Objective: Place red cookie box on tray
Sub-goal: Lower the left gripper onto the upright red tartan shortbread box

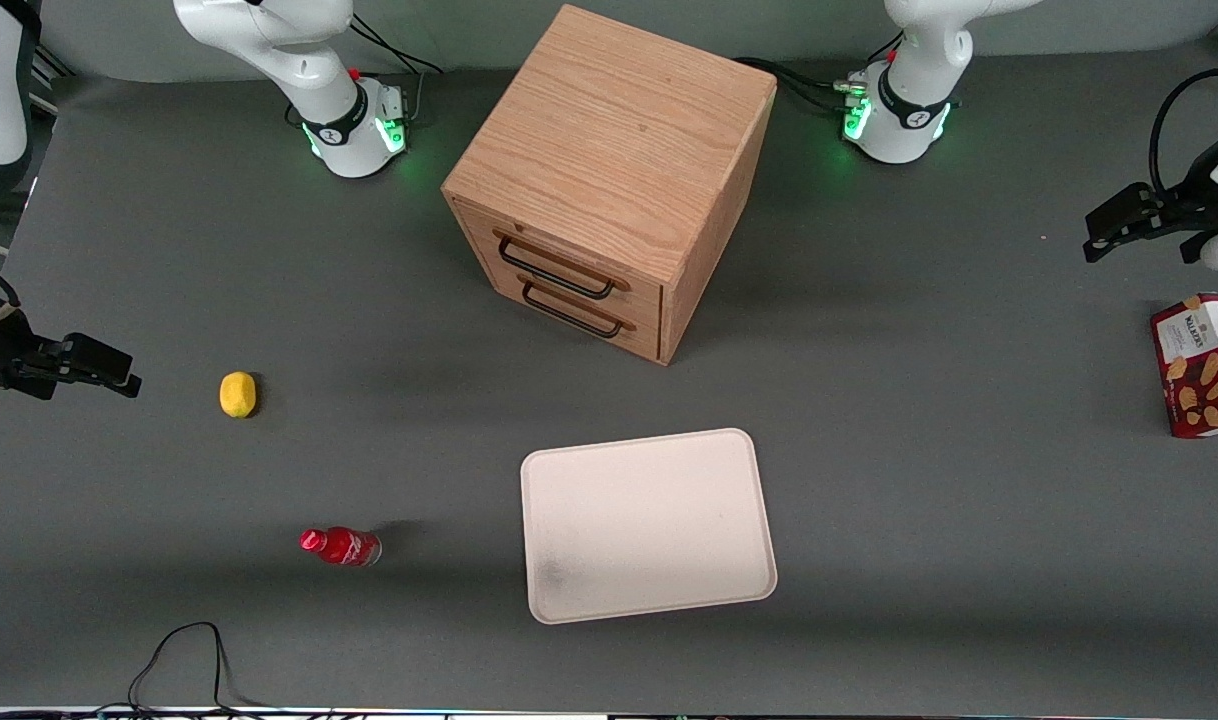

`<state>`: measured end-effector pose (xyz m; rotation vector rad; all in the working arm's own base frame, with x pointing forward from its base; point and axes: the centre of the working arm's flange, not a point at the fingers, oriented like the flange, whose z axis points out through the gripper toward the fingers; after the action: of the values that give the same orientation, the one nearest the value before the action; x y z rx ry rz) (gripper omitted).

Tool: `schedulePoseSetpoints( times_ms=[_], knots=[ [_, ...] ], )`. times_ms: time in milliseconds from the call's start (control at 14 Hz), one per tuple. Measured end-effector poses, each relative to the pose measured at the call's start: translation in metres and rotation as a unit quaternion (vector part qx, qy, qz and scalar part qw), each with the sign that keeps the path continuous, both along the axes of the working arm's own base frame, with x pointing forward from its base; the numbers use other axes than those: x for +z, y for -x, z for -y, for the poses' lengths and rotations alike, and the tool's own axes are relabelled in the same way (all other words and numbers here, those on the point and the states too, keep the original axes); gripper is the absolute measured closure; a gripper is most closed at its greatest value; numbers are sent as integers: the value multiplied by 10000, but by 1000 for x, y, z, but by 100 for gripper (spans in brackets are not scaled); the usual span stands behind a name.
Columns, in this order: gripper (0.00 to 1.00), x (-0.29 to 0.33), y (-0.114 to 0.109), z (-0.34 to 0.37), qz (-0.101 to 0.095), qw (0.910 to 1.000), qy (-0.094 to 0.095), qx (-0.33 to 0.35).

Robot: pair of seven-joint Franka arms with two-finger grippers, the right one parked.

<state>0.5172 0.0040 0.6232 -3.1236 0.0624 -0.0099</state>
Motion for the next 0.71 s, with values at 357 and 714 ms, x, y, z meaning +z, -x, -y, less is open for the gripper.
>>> schedulePoseSetpoints(
  times_ms=[357,714],
  knots=[
    [0,0,0,-6,9,10000,-25,37],
    [0,-26,-5,-95,-169,9991,-149,368]
  ],
)
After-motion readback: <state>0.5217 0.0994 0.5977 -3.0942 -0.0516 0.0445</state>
